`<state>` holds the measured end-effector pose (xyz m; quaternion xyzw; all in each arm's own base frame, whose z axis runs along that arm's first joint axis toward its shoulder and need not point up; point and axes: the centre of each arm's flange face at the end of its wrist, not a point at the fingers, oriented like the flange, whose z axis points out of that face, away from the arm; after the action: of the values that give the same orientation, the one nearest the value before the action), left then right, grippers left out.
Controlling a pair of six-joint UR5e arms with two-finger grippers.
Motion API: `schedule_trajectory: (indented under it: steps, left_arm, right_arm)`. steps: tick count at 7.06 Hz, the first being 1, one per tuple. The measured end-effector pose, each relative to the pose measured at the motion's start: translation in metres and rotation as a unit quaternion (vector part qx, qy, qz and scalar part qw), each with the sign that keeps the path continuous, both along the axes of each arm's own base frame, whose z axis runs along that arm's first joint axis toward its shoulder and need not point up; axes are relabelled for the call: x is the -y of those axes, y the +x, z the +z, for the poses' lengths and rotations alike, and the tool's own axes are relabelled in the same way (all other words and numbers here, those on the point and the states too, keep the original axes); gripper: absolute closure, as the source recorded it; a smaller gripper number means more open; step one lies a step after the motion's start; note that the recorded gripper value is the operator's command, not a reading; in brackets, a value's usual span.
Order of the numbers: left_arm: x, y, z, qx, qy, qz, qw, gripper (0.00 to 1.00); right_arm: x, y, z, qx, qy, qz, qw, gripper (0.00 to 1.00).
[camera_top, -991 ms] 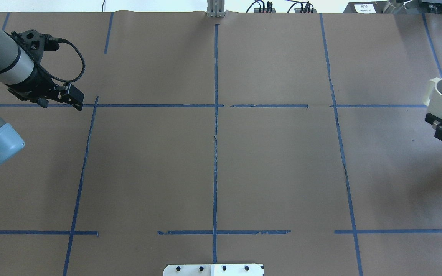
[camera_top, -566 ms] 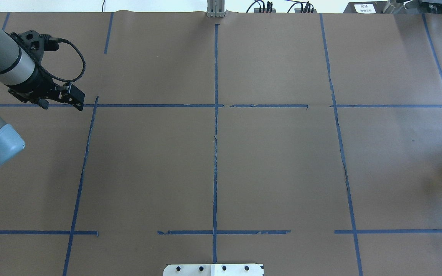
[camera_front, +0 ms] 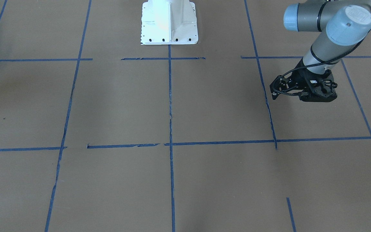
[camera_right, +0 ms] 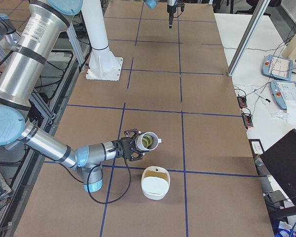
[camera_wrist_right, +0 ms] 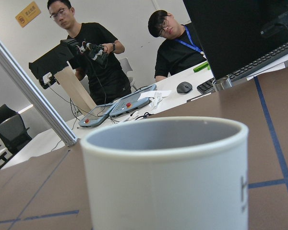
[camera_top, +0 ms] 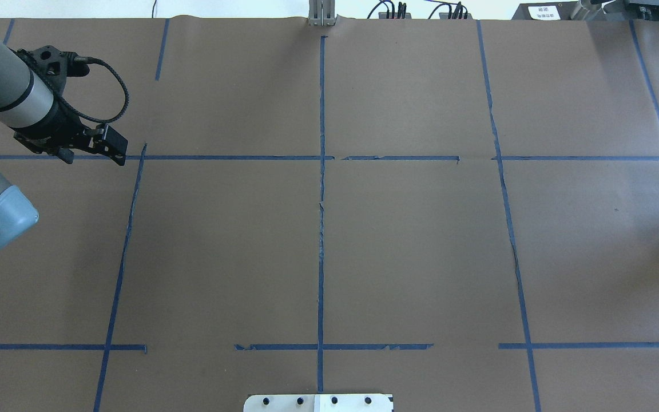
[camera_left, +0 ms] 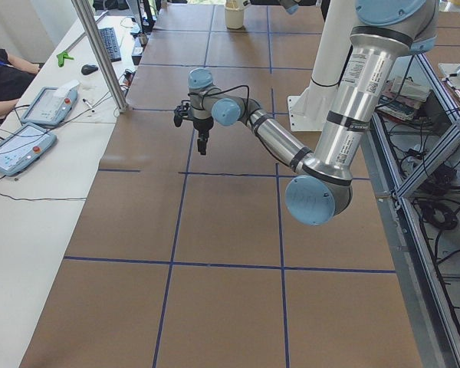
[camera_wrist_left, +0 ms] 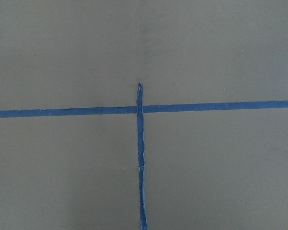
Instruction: Left arm hands cup to right arm to dump lemon
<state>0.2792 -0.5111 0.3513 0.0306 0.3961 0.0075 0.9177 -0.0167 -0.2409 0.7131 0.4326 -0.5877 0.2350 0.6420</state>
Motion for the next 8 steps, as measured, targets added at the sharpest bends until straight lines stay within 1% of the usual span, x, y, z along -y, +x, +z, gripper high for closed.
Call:
schedule_trajectory:
  steps: [1, 2, 3, 4, 5, 6, 7, 8]
  left_arm:
    - [0.0, 0.0, -0.001, 0.0, 0.0, 0.0, 1.0, 0.0]
    - [0.0, 0.0, -0.001, -0.001, 0.001, 0.0, 1.0, 0.0]
    - [0.0, 0.0, -0.002, -0.001, 0.002, 0.0, 1.0, 0.0]
    - [0.001, 0.001, -0.004, -0.002, 0.003, 0.0, 1.0, 0.0]
    - [0.001, 0.001, -0.005, -0.002, 0.003, 0.0, 1.0, 0.0]
    - [0.001, 0.001, -0.005, -0.002, 0.004, 0.0, 1.0, 0.0]
    - [0.001, 0.001, -0.006, -0.003, 0.004, 0.0, 1.0, 0.0]
    - [0.001, 0.001, -0.006, -0.003, 0.005, 0.0, 1.0, 0.0]
  right_arm:
    - [-0.001, 0.002, 0.004, 0.058, -0.026, -0.003, 0.998, 0.97]
    - [0.001, 0.001, 0.009, 0.117, -0.051, -0.008, 0.9918, 0.97]
    - [0.004, -0.001, 0.013, 0.17, -0.072, -0.012, 0.9827, 0.97]
    - [0.008, -0.001, 0.014, 0.219, -0.09, -0.013, 0.9714, 0.97]
    - [0.011, 0.002, 0.012, 0.274, -0.105, -0.013, 0.9559, 0.97]
    - [0.012, 0.008, 0.01, 0.321, -0.119, -0.011, 0.9396, 0.97]
    - [0.015, 0.014, 0.008, 0.367, -0.134, -0.006, 0.9204, 0.97]
    - [0.021, 0.018, 0.006, 0.415, -0.149, -0.003, 0.8976, 0.96]
